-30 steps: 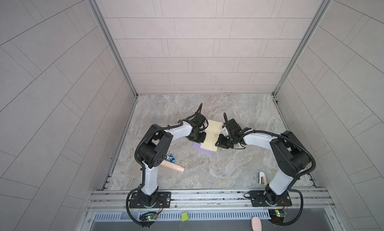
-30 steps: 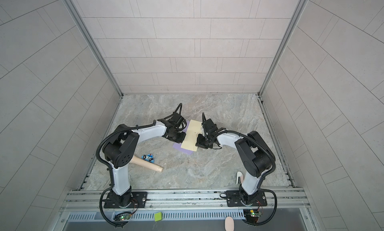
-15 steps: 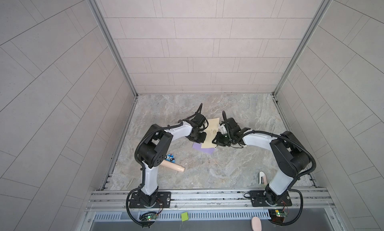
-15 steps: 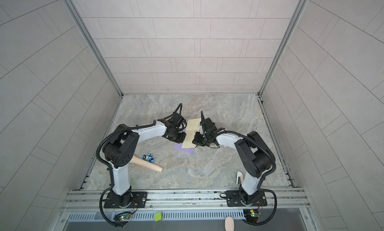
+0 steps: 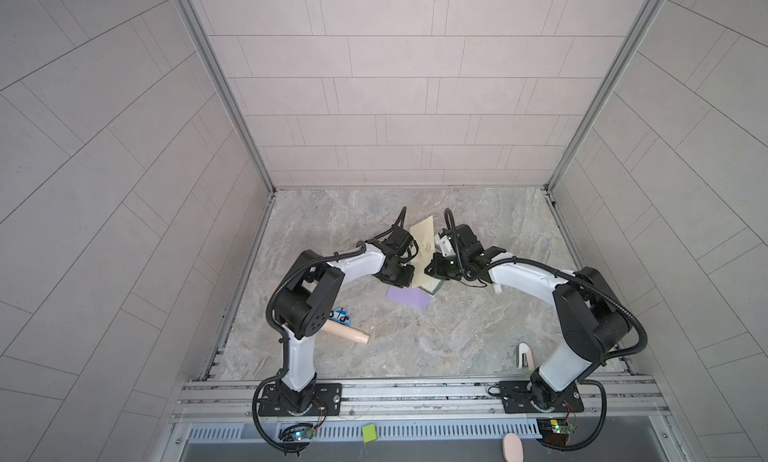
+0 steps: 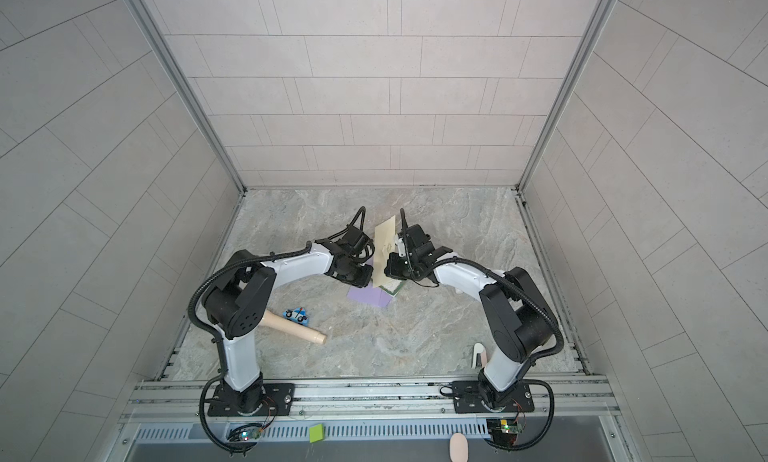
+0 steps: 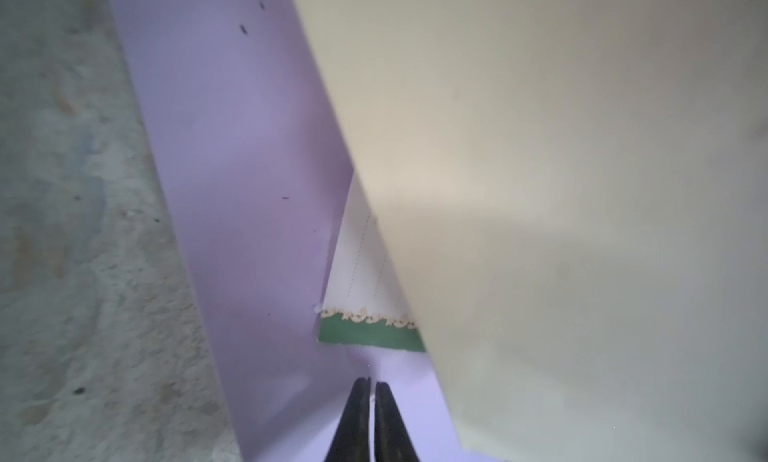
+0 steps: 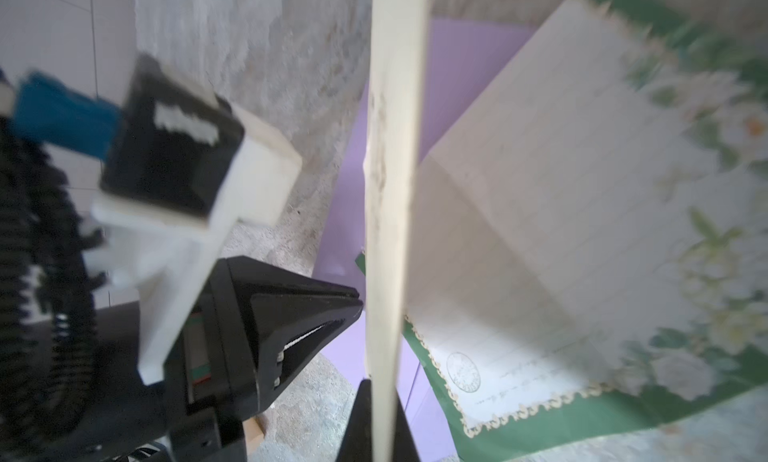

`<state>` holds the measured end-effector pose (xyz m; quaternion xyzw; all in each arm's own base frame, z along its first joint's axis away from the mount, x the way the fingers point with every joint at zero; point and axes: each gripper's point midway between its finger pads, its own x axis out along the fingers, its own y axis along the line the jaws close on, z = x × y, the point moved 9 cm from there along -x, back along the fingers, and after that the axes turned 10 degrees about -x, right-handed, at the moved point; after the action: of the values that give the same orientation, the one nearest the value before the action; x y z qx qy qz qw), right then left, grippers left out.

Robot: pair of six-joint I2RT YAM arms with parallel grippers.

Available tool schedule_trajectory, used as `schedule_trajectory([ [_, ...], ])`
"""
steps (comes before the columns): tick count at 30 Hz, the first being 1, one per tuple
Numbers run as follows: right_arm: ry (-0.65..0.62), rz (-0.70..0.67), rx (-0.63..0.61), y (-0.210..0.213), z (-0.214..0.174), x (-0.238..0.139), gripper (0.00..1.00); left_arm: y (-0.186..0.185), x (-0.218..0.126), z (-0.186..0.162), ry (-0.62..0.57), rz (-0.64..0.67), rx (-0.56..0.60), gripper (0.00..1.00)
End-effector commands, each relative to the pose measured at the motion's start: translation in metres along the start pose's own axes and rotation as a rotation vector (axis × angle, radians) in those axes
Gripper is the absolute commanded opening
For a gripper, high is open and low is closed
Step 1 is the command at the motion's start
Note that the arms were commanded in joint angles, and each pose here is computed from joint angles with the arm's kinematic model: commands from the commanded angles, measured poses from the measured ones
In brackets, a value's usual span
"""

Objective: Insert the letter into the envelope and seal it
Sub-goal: 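Carry the envelope farther from the robot and drop it with the right gripper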

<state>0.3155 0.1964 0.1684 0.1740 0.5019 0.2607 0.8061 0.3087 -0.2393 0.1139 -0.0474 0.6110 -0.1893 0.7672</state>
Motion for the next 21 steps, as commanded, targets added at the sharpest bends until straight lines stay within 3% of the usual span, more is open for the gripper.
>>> schedule_trajectory([
  [1,-0.070,-0.079,0.002,-0.014,0.023,-0.031,0.00,-0.003,-0.037,0.016,-0.143,-0.015,-0.036,0.17],
  [8,-0.115,-0.185,0.200,-0.092,0.072,-0.041,0.00,-0.006,-0.063,0.028,-0.218,-0.050,-0.077,0.28],
  [13,-0.086,-0.237,0.247,-0.125,0.101,-0.027,0.05,-0.001,-0.066,0.025,-0.220,-0.026,-0.085,0.31],
  [17,-0.038,-0.355,0.268,-0.135,0.105,-0.027,0.38,0.002,-0.067,0.022,-0.216,-0.027,-0.093,0.44],
  [20,-0.038,-0.514,0.256,-0.137,0.101,-0.046,0.54,0.004,-0.068,0.021,-0.222,-0.025,-0.095,0.53],
  [21,-0.033,-0.568,0.254,-0.138,0.098,-0.053,0.55,0.005,-0.068,0.022,-0.223,-0.025,-0.099,0.56],
])
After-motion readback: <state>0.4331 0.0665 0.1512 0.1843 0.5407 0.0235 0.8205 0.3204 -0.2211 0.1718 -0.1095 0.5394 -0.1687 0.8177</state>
